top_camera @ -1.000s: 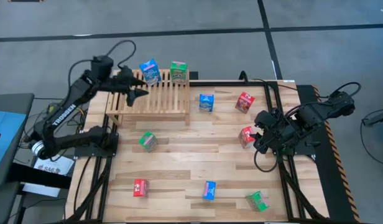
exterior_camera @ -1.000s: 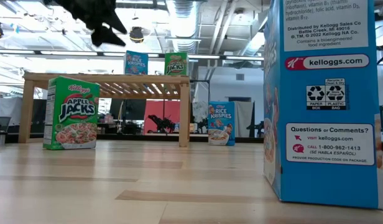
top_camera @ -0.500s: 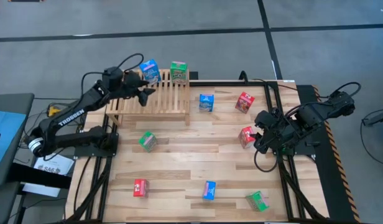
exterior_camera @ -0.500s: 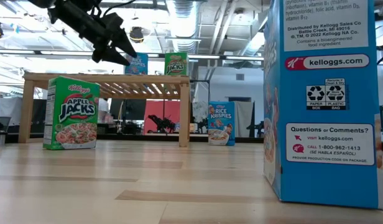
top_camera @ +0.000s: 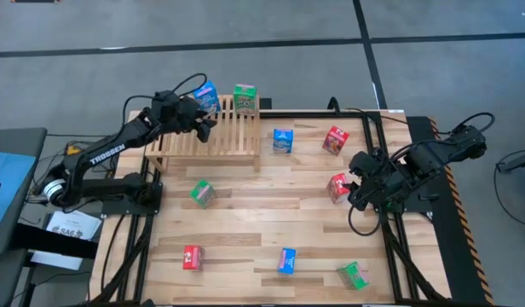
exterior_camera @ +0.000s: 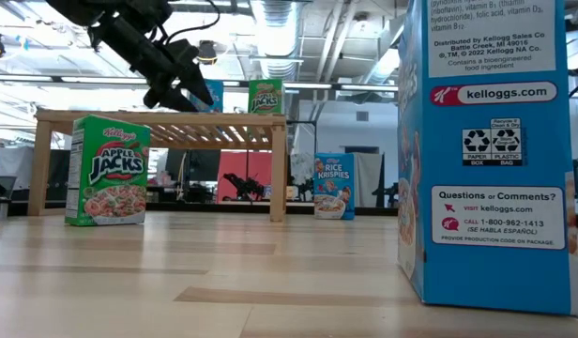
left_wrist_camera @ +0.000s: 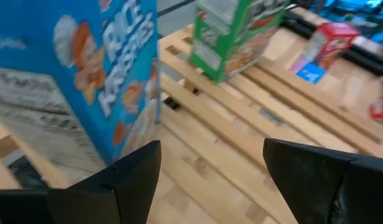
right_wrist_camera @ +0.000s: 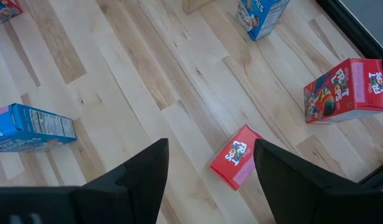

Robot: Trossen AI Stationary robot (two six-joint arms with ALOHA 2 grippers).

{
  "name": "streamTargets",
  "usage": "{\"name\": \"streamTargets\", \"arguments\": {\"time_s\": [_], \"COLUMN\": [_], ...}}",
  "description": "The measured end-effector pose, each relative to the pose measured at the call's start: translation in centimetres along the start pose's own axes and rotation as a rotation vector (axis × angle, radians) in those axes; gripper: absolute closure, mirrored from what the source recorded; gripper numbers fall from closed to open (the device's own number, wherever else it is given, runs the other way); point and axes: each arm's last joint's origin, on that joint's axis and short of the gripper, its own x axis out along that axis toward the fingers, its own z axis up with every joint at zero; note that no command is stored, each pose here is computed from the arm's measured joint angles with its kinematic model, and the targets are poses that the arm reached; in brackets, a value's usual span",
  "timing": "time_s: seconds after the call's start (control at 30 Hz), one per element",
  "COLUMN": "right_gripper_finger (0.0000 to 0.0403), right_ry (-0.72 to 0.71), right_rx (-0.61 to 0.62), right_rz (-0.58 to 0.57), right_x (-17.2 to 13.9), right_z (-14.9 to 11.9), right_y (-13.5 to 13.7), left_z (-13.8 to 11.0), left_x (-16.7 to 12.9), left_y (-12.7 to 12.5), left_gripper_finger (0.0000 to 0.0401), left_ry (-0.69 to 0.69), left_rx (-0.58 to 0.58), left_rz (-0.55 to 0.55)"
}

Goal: Stack cereal on shelf
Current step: Put the bottom left blue cereal box on the shelf, then put the bottom red cereal box on the shelf

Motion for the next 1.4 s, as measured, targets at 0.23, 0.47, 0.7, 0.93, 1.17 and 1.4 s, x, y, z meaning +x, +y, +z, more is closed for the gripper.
{"name": "streamTargets", "arguments": {"time_s": [0.23, 0.47, 0.7, 0.93, 1.17, 1.4], "right_gripper_finger": [0.0142, 0.0142, 0.0142, 0.0142, 0.0142, 0.0142], "right_ry": [0.0, 0.0, 0.0, 0.0, 0.0, -0.005], "right_rx": [0.0, 0.001, 0.001, 0.001, 0.002, 0.006], "right_rz": [0.0, 0.0, 0.0, 0.0, 0.001, 0.008], "right_x": [0.0, 0.0, 0.0, 0.0, 0.0, 0.0], "right_z": [0.0, 0.0, 0.0, 0.0, 0.0, 0.1], "right_y": [0.0, 0.0, 0.0, 0.0, 0.0, 0.1], "left_z": [-0.1, -0.3, -0.3, -0.3, 0.4, 0.7], "left_x": [0.3, 0.2, 0.2, 0.1, -2.1, -5.1], "left_y": [0.2, 0.4, 0.4, 0.1, -0.6, -2.5], "left_gripper_finger": [0.013, 0.013, 0.013, 0.013, 0.013, 0.013], "left_ry": [0.003, 0.026, 0.027, 0.029, -0.045, -0.113], "left_rx": [0.0, 0.008, 0.021, 0.0, 0.004, 0.0], "left_rz": [0.071, 0.119, 0.118, 0.03, -0.005, -0.152]}}
